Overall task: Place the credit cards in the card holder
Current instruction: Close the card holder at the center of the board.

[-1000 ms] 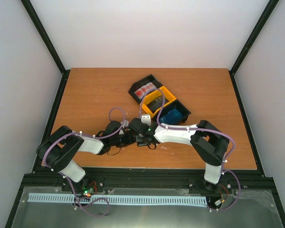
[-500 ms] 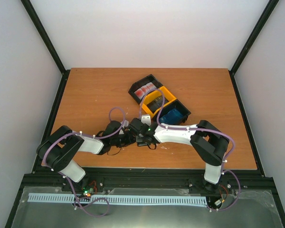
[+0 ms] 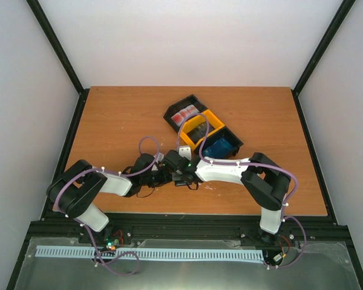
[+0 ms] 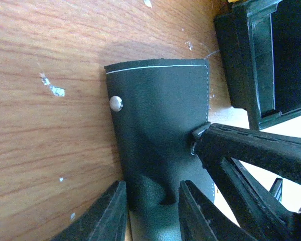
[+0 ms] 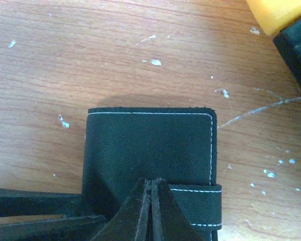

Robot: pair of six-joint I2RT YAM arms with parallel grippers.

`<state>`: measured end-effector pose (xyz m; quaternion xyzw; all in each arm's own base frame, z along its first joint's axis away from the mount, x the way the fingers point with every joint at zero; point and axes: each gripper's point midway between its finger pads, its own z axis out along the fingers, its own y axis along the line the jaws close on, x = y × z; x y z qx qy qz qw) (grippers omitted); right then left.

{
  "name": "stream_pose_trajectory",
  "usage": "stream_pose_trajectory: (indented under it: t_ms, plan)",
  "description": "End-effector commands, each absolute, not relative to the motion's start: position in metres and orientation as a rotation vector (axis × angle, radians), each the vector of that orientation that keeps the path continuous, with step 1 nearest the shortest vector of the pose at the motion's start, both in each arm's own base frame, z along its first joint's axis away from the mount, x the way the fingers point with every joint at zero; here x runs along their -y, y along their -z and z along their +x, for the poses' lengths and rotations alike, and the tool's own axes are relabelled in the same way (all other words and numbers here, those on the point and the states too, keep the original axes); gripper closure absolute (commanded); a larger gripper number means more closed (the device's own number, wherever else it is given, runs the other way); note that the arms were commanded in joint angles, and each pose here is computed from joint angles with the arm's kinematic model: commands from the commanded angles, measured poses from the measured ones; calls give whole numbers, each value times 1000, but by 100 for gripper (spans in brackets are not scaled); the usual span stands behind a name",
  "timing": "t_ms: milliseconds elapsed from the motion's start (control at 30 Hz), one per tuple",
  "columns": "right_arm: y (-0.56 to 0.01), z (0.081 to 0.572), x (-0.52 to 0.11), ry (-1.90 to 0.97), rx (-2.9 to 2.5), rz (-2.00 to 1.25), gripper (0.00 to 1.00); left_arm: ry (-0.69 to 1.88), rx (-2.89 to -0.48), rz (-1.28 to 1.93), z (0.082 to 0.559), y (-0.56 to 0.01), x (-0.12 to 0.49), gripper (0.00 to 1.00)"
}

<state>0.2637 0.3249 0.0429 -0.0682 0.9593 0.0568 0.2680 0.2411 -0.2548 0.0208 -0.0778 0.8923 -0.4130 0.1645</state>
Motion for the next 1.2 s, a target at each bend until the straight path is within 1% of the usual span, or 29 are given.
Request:
stream_pose_trajectory:
  t_ms: [0, 467, 967, 1167]
  plan:
    - [-33, 262, -331, -172, -2596, -179, 97, 908, -2802, -365, 204, 41, 215, 68]
    - [-51, 261, -318, -124, -2581, -159, 97, 910, -2807, -367, 203, 43, 215, 68]
    - [-34, 258, -319, -111, -2610, -176, 97, 912, -2809, -370, 203, 43, 214, 68]
    - [-36, 255, -317, -110, -2625, -174, 97, 909, -2809, -371, 203, 43, 214, 68]
